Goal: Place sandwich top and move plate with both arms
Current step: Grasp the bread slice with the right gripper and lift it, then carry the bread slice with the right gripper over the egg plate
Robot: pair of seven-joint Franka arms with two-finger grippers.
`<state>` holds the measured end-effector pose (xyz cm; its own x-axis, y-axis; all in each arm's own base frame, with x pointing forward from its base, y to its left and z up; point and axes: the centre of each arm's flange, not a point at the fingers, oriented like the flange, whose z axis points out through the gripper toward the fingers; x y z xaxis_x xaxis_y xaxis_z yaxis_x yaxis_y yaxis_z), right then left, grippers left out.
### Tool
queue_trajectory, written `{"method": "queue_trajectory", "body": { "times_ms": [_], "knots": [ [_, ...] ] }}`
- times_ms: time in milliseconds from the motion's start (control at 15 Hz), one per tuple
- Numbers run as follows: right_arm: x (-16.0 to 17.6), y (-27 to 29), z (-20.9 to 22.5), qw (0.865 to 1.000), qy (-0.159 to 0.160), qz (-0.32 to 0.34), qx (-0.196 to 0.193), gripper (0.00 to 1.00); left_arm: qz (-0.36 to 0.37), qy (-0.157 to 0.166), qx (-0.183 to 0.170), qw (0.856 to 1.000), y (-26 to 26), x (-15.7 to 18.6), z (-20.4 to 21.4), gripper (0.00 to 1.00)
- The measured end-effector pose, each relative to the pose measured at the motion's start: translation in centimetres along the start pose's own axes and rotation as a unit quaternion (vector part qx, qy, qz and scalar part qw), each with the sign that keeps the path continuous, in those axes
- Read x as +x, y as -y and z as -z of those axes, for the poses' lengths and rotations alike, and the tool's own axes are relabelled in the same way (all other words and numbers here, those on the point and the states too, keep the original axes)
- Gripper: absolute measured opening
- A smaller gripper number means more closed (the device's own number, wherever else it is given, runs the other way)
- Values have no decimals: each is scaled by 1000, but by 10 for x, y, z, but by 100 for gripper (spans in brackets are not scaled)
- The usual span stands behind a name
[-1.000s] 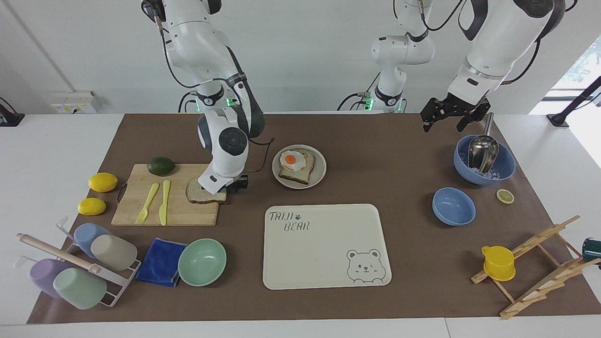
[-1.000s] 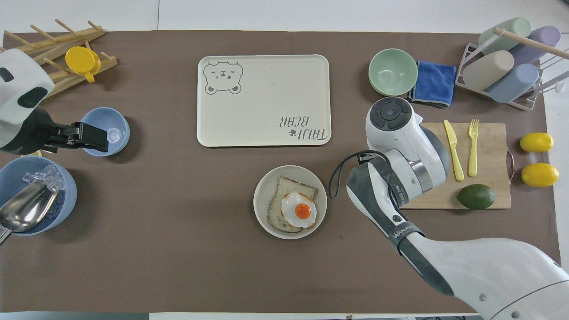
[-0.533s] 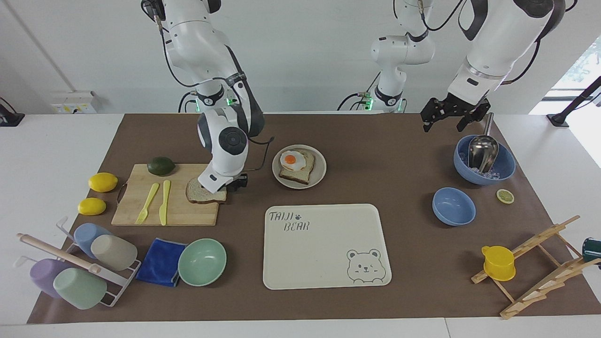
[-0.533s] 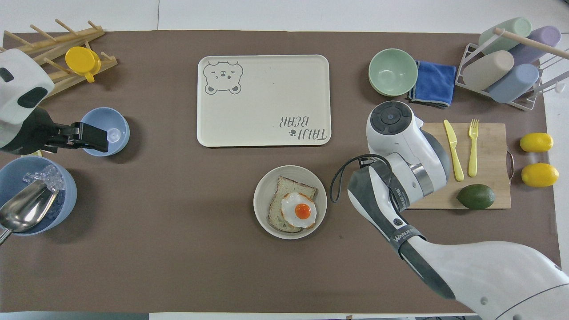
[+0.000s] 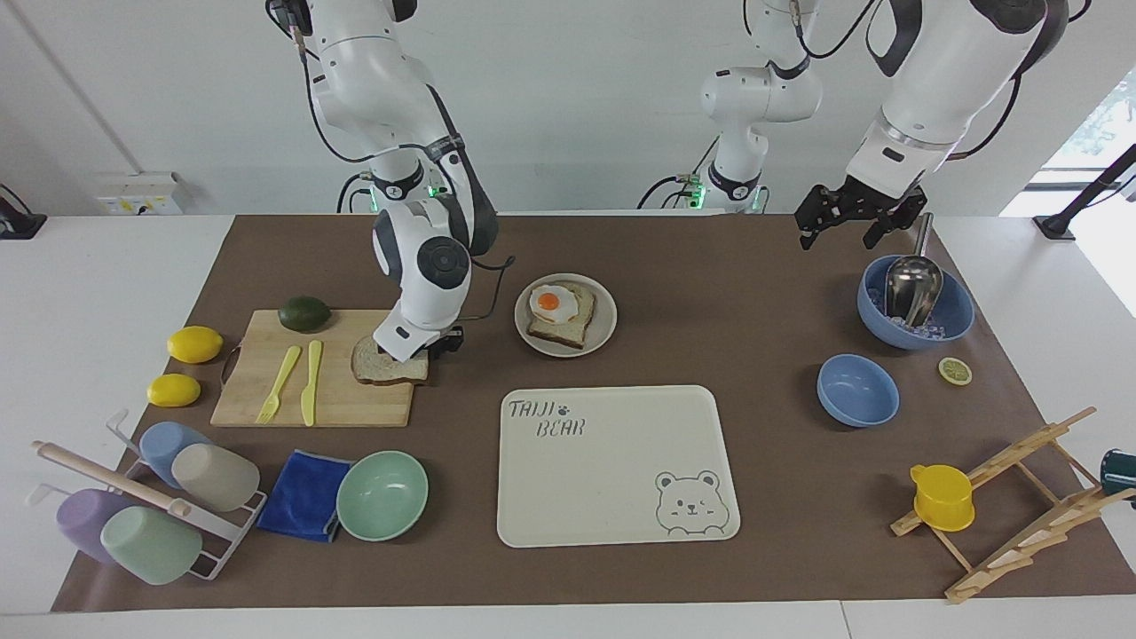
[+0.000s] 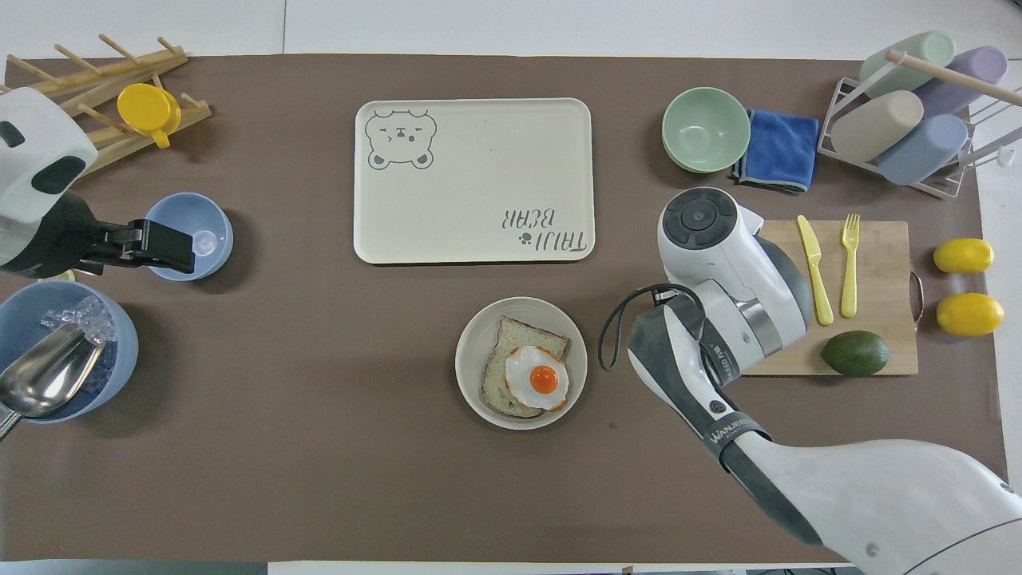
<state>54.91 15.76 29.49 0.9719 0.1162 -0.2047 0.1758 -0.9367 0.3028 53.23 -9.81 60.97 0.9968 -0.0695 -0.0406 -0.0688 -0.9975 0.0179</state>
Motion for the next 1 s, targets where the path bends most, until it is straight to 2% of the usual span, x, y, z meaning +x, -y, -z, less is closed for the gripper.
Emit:
{"method": "queue_trajectory", "body": {
  "times_ms": [267, 467, 733, 867, 1000],
  "knots": [
    [-5, 9, 7, 1000, 1, 9, -3, 19, 0, 0, 0, 1000, 0, 0, 0, 100],
    [-8, 12, 12, 1000, 14, 15, -11, 12, 0, 0, 0, 1000, 0, 0, 0, 100],
    [-9, 23, 38, 999, 23, 26, -23, 12, 0, 0, 0, 1000, 0, 0, 0, 100],
    [-9, 36, 78, 999, 20, 34, -32, 12, 0, 0, 0, 1000, 0, 0, 0, 100],
    [-17, 66, 128, 998, 3, 54, -41, 12, 0, 0, 0, 1000, 0, 0, 0, 100]
  ]
}}
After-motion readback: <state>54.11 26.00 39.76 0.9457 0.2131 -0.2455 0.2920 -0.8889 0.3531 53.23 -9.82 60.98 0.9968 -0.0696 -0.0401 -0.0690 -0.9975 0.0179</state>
